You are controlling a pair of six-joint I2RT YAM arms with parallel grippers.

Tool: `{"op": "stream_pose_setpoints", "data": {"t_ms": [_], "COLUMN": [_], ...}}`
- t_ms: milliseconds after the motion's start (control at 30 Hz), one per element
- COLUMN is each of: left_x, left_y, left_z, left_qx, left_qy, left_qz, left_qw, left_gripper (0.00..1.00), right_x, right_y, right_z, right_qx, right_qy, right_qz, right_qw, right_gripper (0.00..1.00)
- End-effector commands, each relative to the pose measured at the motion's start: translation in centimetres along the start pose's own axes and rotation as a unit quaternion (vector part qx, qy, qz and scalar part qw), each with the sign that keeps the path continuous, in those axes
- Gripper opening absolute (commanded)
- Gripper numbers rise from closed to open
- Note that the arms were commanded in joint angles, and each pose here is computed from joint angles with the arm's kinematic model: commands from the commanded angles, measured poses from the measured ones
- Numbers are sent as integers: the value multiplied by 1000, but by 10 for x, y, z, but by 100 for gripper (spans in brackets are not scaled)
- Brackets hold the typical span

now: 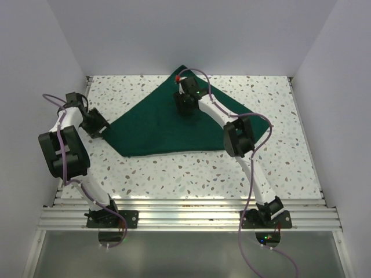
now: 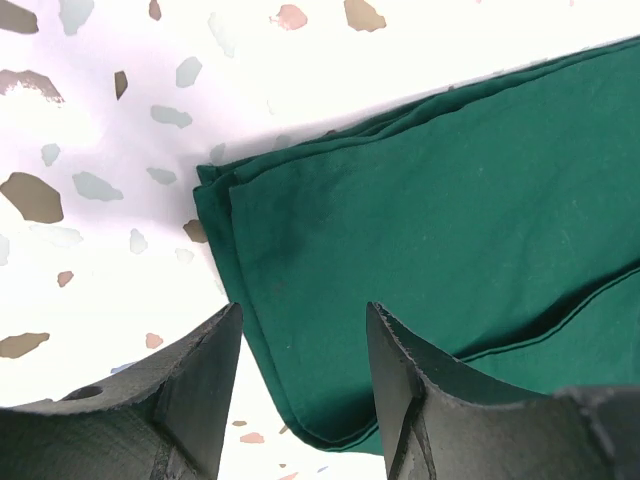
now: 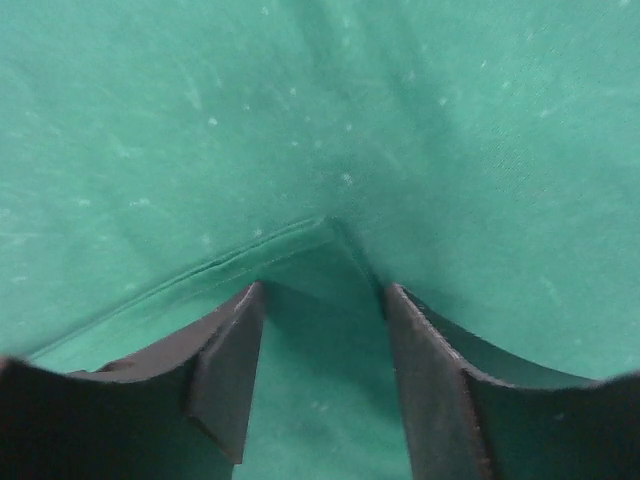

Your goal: Prepare the surgical pack

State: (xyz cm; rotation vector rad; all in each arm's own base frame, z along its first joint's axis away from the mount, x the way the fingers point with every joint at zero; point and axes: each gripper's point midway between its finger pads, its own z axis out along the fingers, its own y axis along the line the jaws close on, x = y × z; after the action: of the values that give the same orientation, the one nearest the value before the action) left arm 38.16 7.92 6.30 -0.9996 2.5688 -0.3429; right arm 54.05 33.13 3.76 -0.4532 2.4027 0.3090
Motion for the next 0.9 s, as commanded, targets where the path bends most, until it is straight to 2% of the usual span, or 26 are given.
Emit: {"op": "stream_pose_setpoints", "data": {"t_ms": [0,167,200,300,500,733,867], "left_x": [2,8,8,11,10,10,11], "left_y": [-1,7,9,12,12,15,17], "left_z": [-1,5,5,8,7,8,8], "left_qx": [9,2,2,3,5,2,0], "left_qy": [2,11,11,16,14,15,17], "left_qz": [-4,-18,-21,-26,-27,-30,-31], "left_qw": [1000,1000,1000,1000,1000,999,999], "left_gripper": [57,57,57,57,57,57,57], "right_x": [-4,3,2,-10,-50,-82,-85], "right_y": [8,9,7,4,6,6,-6], "right_z": [7,14,14,8,-11,-28,-24], "right_qx": [-8,-5,-1,12,4,-8,2], "right_qy": [-11,-3,-4,-20,-73,-119,-126], "right_qz": [-7,-3,-1,3,20,26,32], "right_qw": [1000,1000,1000,1000,997,992,991], "right_gripper": [54,39,33,26,1,0,0]}}
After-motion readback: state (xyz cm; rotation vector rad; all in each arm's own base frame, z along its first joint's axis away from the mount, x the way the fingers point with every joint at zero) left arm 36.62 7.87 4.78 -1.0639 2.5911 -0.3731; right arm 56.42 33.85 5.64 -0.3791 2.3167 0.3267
